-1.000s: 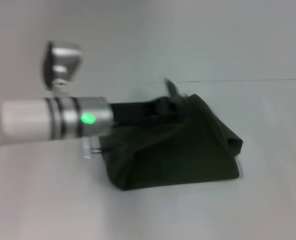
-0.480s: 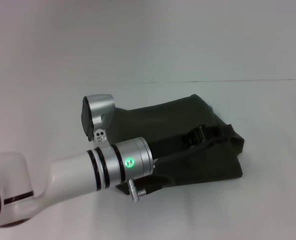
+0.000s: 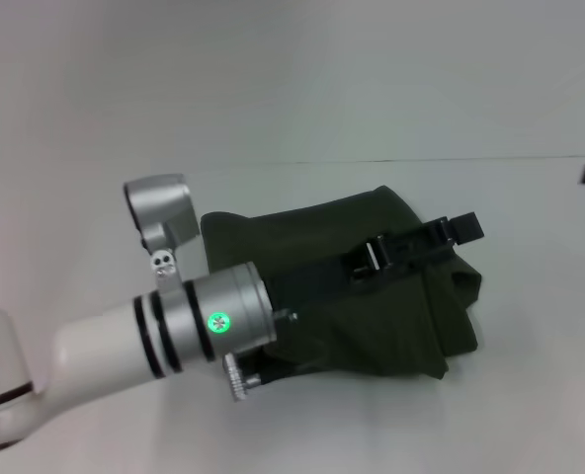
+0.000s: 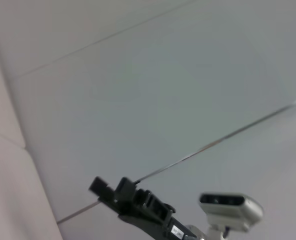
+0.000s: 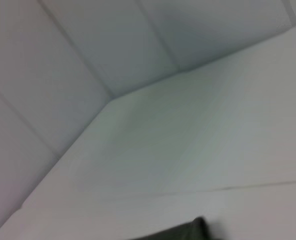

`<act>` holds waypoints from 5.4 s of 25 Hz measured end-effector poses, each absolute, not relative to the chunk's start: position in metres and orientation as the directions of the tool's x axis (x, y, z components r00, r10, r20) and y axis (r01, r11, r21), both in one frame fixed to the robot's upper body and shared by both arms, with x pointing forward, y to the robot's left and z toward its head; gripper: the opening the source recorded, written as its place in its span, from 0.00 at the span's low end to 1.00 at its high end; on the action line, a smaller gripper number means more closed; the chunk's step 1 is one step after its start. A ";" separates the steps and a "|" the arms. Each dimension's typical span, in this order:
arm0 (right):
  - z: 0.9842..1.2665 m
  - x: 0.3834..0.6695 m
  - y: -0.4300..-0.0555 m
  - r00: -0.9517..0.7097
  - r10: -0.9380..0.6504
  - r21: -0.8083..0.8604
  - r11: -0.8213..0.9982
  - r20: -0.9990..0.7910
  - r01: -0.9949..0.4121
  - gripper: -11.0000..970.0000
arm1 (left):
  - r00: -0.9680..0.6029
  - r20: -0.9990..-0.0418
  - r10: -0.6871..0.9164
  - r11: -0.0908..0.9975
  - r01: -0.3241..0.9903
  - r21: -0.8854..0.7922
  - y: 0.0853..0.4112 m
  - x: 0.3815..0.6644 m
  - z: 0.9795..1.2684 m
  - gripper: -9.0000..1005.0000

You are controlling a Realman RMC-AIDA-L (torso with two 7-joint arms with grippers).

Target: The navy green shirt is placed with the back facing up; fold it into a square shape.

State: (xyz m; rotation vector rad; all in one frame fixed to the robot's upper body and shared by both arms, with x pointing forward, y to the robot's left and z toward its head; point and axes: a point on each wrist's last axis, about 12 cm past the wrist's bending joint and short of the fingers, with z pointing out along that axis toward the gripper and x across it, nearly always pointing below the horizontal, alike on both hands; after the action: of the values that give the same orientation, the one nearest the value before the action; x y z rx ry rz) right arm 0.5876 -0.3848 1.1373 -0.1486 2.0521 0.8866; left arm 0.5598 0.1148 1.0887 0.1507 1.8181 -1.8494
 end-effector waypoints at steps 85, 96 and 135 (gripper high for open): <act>1.060 0.623 -0.228 -0.823 0.104 0.548 0.791 -0.559 -0.272 0.59 | -0.483 -0.870 -0.100 0.383 0.788 -0.481 0.226 0.526 1.064 0.92; 1.056 0.621 -0.231 -0.824 0.121 0.548 0.797 -0.554 -0.252 0.53 | -0.483 -0.870 -0.099 0.384 0.788 -0.482 0.226 0.526 1.064 0.92; 1.083 0.646 -0.226 -0.735 0.131 0.510 0.798 -0.665 -0.319 0.05 | -0.495 -0.863 -0.104 0.387 0.779 -0.493 0.227 0.525 1.062 0.92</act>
State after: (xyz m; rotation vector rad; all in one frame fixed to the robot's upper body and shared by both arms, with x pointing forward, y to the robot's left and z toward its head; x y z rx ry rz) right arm 0.6459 -0.2262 1.0827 -0.1382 2.2611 0.8065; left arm 0.5246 0.2267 1.0624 0.5935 1.7509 -1.2394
